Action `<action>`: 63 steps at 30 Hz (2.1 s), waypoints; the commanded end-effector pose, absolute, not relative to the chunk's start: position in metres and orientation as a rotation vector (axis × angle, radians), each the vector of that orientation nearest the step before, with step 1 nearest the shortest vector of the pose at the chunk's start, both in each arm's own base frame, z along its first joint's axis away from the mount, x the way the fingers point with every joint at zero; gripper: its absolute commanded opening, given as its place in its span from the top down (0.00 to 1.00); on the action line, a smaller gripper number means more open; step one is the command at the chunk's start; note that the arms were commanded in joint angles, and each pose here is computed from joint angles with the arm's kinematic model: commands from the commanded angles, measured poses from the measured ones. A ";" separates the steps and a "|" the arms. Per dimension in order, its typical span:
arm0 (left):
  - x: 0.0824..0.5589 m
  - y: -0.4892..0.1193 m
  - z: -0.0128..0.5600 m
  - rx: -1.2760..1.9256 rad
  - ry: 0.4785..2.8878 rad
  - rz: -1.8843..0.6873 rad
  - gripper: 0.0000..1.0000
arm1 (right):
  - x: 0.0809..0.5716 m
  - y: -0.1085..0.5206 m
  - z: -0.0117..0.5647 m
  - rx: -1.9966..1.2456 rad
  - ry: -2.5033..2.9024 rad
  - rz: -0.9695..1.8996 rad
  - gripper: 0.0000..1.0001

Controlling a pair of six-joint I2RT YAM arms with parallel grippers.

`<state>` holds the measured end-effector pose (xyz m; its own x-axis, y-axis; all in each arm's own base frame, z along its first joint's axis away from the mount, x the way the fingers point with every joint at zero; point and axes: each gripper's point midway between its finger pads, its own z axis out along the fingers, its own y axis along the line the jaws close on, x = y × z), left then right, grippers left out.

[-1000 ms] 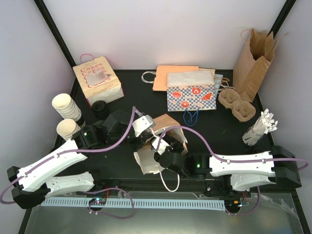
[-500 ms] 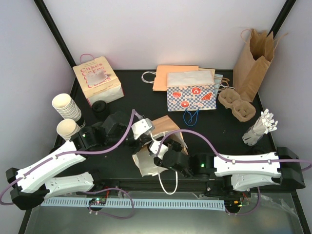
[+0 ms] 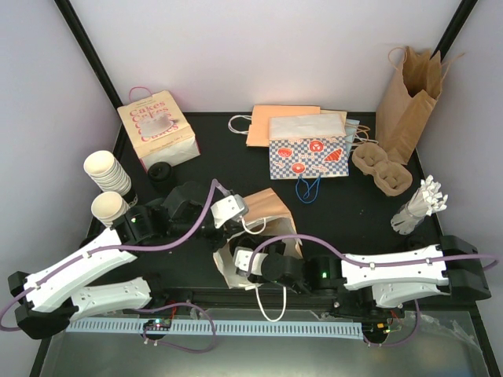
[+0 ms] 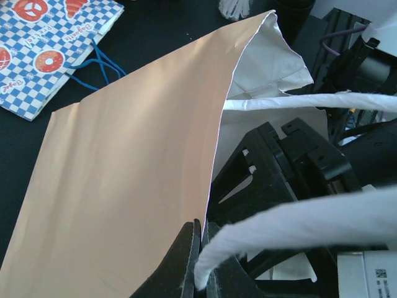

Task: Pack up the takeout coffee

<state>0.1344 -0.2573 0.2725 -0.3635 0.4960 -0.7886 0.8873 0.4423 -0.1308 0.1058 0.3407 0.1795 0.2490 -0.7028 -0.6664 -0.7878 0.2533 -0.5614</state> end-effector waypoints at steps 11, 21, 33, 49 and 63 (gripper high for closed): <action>0.107 -0.259 0.275 1.274 1.955 -0.850 0.99 | 0.111 0.364 0.165 -1.534 1.287 -0.070 0.37; 0.108 -0.261 0.273 1.280 1.954 -0.845 0.98 | 0.110 0.363 0.173 -1.552 1.229 -0.085 0.36; 0.104 -0.263 0.277 1.293 1.921 -0.875 0.98 | 0.104 0.372 0.159 -1.664 1.157 -0.102 0.37; 0.105 -0.258 0.278 1.272 1.909 -0.862 0.97 | 0.106 0.371 0.138 -1.717 1.199 -0.148 0.38; 0.112 -0.245 0.307 1.141 1.876 -0.836 0.33 | 0.108 0.375 0.135 -1.712 1.207 -0.149 0.38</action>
